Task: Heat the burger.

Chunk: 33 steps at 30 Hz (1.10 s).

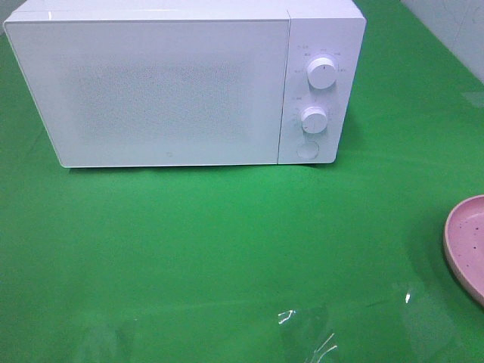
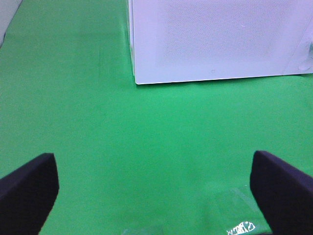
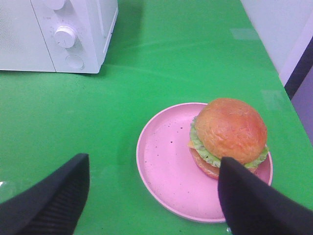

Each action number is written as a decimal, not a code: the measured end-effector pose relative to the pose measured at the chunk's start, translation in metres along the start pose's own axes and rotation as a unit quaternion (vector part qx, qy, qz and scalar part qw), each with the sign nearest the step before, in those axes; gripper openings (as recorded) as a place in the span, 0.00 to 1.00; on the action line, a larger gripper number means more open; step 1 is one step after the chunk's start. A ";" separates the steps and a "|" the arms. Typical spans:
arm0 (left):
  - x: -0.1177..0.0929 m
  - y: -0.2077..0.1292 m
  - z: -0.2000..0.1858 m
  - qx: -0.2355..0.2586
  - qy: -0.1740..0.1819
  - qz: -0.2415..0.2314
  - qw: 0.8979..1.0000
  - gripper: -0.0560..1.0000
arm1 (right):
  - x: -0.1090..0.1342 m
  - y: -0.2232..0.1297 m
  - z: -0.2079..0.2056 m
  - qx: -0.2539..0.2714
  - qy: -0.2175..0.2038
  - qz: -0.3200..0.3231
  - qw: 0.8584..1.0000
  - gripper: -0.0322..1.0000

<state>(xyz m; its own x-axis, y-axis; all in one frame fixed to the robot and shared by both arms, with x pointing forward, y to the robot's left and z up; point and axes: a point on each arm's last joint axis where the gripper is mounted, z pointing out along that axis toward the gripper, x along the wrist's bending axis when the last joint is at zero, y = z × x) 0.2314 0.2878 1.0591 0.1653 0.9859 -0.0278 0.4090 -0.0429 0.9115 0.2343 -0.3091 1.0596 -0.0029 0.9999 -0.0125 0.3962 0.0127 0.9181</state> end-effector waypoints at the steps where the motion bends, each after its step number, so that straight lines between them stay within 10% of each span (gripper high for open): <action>1: 0.000 0.000 0.000 0.000 0.000 0.000 1.000 0.99 | 0.000 0.000 0.000 0.000 0.000 0.000 1.000 0.71; 33: 0.000 0.000 0.000 0.000 0.000 0.000 1.000 0.99 | 0.000 0.000 0.000 0.000 0.000 0.000 1.000 0.71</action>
<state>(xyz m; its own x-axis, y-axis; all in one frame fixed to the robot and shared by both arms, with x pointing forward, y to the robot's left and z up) 0.2314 0.2879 1.0591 0.1647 0.9860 -0.0270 0.4091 -0.0434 0.9115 0.2343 -0.3091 1.0596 -0.0029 0.9999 -0.0125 0.3962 0.0127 0.9181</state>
